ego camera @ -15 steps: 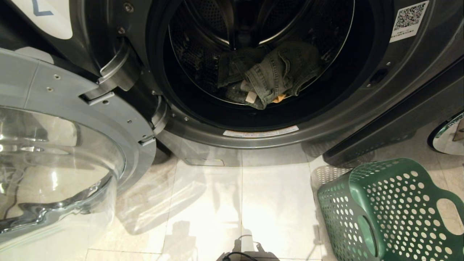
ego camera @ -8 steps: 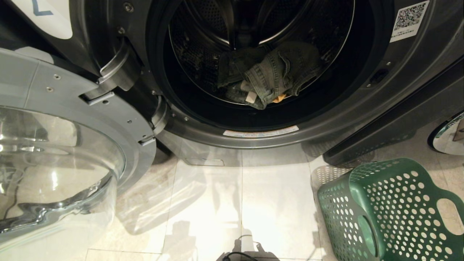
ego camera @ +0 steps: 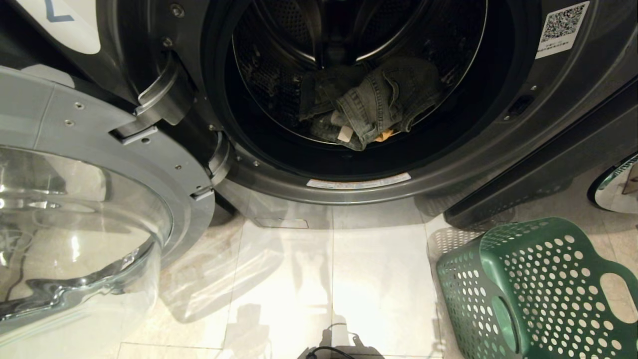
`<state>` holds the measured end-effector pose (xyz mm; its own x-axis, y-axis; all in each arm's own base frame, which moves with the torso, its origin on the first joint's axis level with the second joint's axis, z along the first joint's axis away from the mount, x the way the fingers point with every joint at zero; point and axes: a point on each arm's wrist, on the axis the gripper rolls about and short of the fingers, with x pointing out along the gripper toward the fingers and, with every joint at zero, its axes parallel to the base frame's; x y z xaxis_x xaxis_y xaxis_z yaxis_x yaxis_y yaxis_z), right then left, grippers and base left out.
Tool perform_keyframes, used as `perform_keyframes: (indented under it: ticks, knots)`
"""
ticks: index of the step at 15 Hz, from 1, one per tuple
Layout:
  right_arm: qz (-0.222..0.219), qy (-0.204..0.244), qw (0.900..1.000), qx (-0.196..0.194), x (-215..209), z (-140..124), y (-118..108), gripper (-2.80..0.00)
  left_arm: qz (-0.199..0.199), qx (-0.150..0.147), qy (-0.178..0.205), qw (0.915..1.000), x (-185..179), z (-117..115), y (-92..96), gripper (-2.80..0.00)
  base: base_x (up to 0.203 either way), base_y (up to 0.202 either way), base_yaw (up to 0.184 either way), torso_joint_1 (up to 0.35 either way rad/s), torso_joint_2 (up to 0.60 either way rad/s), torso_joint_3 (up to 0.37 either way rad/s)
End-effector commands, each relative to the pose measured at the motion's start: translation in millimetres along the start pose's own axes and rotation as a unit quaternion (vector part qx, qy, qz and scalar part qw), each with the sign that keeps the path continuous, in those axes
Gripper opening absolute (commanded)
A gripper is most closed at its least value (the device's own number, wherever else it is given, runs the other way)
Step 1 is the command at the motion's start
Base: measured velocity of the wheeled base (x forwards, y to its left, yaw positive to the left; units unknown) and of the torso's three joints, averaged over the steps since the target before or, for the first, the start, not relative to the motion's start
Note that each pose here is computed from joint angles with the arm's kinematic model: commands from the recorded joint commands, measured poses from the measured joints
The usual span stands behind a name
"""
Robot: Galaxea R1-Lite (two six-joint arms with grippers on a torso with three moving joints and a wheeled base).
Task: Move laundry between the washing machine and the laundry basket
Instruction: Close the washing machine door with the left hand
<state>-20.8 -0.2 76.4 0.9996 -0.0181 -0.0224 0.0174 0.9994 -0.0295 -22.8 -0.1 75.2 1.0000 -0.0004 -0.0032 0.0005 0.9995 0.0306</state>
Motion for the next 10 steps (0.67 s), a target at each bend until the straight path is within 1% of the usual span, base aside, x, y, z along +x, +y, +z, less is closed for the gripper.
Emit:
perform_keyframes:
  ticks: [1, 6, 8, 10]
  knots:
    - [-0.002, -0.012, 1.0, 0.002, -2.0, -0.9, 0.0, -2.8, 0.0, 0.0, 0.001, 1.0, 0.1, 0.0, 0.0, -2.8, 0.0, 0.0, 0.0, 0.0, 0.0, 0.0]
    - [-0.002, -0.01, 1.0, 0.002, -1.7, -1.2, 0.0, -2.8, 0.0, 0.001, 0.001, 1.0, 0.1, -0.1, 0.0, -2.8, 0.0, 0.0, 0.0, 0.0, 0.0, 0.0]
    - [-0.002, -0.011, 1.0, 0.002, -1.8, -1.2, 0.0, -2.8, -0.014, 0.01, 0.001, 0.9999, 0.0, 0.5, -0.5, -2.8, 0.0, 0.0, 0.0, 0.0, 0.0, 0.0]
    - [-0.001, -0.01, 1.0, -0.002, -1.7, -1.2, 0.1, -2.8, -0.013, 0.011, -0.001, 0.9999, 0.1, 0.2, -0.5, -2.8, 0.0, 0.0, 0.0, 0.0, 0.0, 0.0]
